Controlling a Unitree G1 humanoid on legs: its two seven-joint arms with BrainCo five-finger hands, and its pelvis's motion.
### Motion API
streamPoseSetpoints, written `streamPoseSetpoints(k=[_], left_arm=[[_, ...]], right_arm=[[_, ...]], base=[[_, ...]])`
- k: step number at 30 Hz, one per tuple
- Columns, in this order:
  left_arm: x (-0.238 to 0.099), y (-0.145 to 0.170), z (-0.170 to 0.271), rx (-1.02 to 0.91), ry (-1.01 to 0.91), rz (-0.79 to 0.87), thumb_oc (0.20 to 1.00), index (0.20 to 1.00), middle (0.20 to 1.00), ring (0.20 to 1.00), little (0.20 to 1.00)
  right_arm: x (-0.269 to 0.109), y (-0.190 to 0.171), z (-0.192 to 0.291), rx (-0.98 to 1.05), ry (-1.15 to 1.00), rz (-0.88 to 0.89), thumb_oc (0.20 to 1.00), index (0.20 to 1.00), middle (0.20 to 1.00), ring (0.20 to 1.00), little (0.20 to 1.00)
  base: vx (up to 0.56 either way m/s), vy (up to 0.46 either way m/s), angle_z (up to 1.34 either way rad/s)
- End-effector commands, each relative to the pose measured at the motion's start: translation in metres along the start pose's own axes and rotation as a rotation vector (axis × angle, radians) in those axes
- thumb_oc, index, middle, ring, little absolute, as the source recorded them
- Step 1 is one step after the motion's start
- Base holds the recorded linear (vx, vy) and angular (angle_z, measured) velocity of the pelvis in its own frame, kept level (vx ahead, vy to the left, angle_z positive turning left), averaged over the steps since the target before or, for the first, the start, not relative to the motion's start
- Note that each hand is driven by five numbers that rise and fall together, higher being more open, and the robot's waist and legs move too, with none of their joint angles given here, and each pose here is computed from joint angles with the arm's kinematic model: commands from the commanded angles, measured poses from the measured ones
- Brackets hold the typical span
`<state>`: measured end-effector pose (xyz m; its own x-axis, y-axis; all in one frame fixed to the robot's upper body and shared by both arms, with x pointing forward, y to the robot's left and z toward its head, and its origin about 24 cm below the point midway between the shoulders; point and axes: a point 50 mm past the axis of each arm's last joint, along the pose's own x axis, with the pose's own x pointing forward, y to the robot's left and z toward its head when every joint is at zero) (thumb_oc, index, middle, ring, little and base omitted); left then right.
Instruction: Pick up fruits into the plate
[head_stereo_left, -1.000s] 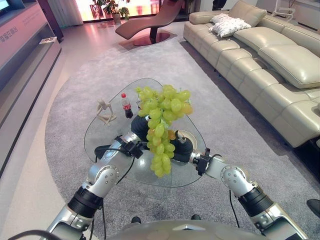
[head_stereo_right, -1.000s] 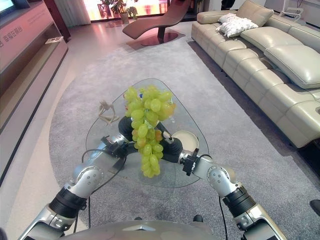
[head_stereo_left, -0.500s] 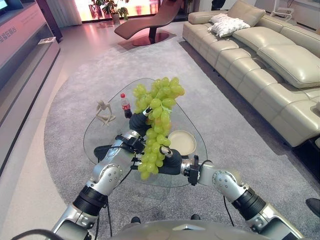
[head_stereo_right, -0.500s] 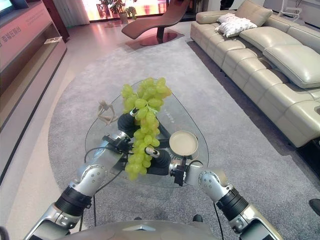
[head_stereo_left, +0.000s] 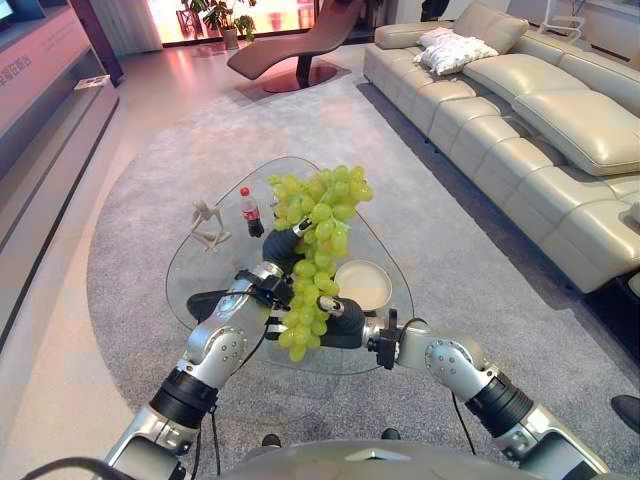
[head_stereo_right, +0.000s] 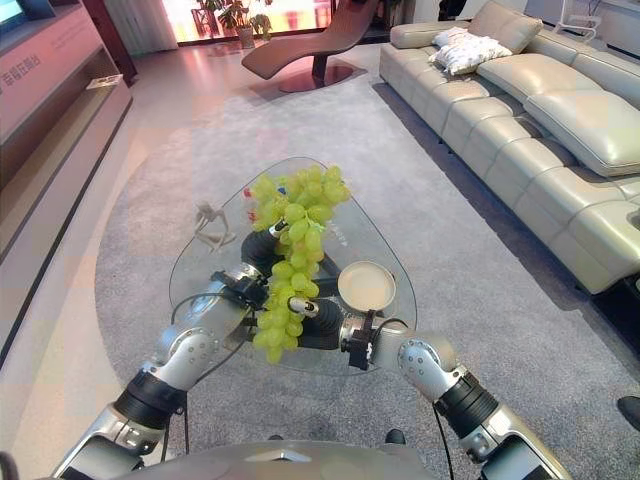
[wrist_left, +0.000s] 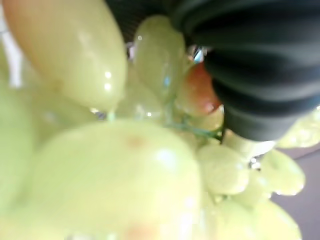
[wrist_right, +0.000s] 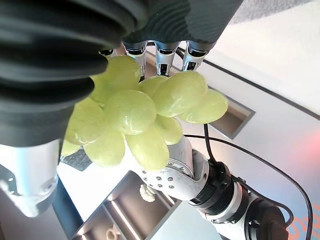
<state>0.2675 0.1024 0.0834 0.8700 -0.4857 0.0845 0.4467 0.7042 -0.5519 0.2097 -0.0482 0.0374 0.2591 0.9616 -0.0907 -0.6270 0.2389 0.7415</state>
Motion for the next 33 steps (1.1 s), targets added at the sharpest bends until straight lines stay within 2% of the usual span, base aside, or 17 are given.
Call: streamPoseSetpoints(k=[1, 3, 4, 5, 20, 33], left_arm=[[0.026, -0.011, 0.019, 0.073, -0.061, -0.081, 0.200, 0.200, 0.200, 0.200, 0.200], [0.026, -0.010, 0.019, 0.076, -0.062, -0.076, 0.200, 0.200, 0.200, 0.200, 0.200], [0.025, -0.009, 0.020, 0.080, -0.067, -0.074, 0.200, 0.200, 0.200, 0.200, 0.200], [0.024, -0.008, 0.021, 0.081, -0.072, -0.073, 0.200, 0.200, 0.200, 0.200, 0.200], [0.008, 0.002, 0.042, 0.071, -0.198, -0.050, 0.200, 0.200, 0.200, 0.200, 0.200], [-0.008, 0.015, 0.064, 0.109, -0.289, 0.002, 0.200, 0.200, 0.200, 0.200, 0.200]], right_arm=[[0.034, 0.056, 0.031, -0.086, -0.117, 0.316, 1.000, 1.000, 1.000, 1.000, 1.000], [0.033, 0.055, 0.032, -0.090, -0.134, 0.298, 1.000, 1.000, 1.000, 1.000, 1.000], [0.032, 0.053, 0.034, -0.099, -0.157, 0.279, 0.504, 0.504, 0.504, 0.504, 0.504], [0.031, 0.051, 0.035, -0.110, -0.174, 0.264, 0.200, 0.200, 0.200, 0.200, 0.200], [0.009, 0.031, 0.044, -0.165, -0.259, 0.099, 0.200, 0.200, 0.200, 0.200, 0.200], [-0.038, 0.001, 0.072, -0.390, -0.367, -0.239, 0.200, 0.200, 0.200, 0.200, 0.200]], base=[[0.00, 0.000, 0.00], [0.00, 0.000, 0.00], [0.00, 0.000, 0.00], [0.00, 0.000, 0.00], [0.00, 0.000, 0.00], [0.00, 0.003, 0.01]])
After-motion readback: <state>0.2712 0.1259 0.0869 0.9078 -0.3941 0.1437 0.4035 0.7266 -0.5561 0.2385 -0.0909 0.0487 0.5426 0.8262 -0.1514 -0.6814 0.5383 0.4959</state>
